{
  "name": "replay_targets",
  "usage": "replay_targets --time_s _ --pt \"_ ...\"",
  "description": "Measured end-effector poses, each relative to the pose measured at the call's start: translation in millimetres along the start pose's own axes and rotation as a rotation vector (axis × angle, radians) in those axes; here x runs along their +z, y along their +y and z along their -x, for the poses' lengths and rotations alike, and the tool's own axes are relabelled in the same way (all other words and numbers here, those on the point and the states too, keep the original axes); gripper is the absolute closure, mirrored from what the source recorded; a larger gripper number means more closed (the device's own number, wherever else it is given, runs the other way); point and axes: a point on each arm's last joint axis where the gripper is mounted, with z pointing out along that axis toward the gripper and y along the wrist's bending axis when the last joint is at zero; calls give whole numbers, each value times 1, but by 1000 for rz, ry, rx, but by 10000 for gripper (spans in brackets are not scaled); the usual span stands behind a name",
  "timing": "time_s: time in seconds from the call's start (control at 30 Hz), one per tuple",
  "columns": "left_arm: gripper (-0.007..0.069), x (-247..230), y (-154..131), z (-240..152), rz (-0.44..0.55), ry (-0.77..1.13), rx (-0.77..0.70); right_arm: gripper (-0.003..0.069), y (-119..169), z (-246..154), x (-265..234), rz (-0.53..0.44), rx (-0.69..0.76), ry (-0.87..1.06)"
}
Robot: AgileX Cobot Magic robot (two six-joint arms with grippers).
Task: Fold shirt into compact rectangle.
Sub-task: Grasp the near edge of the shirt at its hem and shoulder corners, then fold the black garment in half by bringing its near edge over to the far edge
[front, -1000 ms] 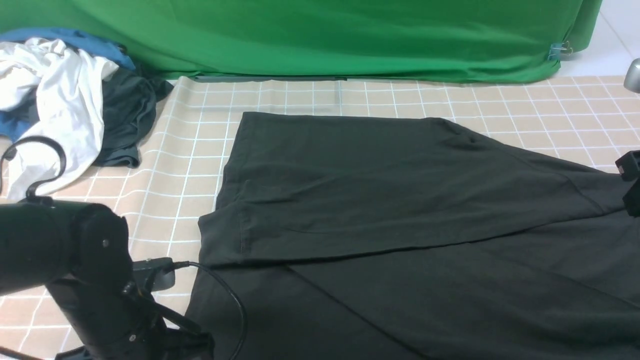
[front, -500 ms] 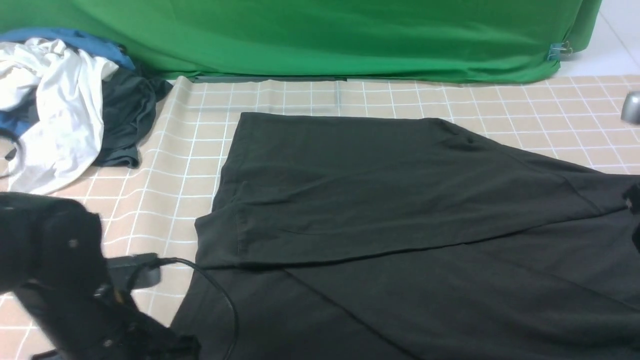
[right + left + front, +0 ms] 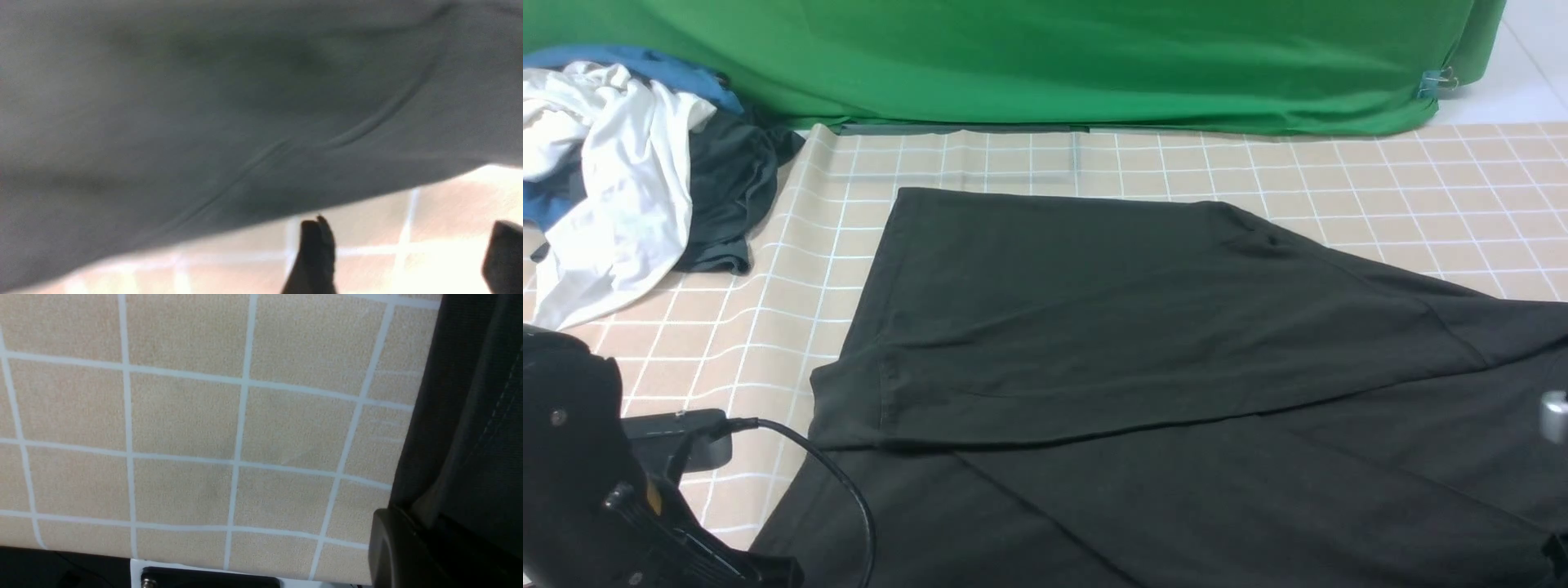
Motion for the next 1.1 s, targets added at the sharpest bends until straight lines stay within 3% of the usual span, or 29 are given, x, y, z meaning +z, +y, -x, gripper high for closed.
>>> replay_targets --time_s 0.27,0.33,0.4,0.43,0.5,0.57,0.83,1.1 --pt "612 0 -1 2 -6 -26 12 102 1 10 22 1 32 30" --pt "612 0 -1 2 -6 -28 19 189 3 12 24 13 23 44" --pt "612 0 -1 2 -7 -29 27 347 4 12 24 26 25 49" --pt "612 0 -1 3 -7 -30 29 463 4 13 23 24 13 43" --pt "612 0 0 2 -6 -28 32 564 3 13 20 20 4 29" --pt "612 0 0 2 -2 -19 32 603 3 12 15 17 -3 19" --pt "612 -14 -2 7 0 -34 33 613 -3 -1 -36 -15 -61 -59" --pt "612 -46 -9 27 -42 -169 -11 613 -3 1 -53 -20 -79 -118"
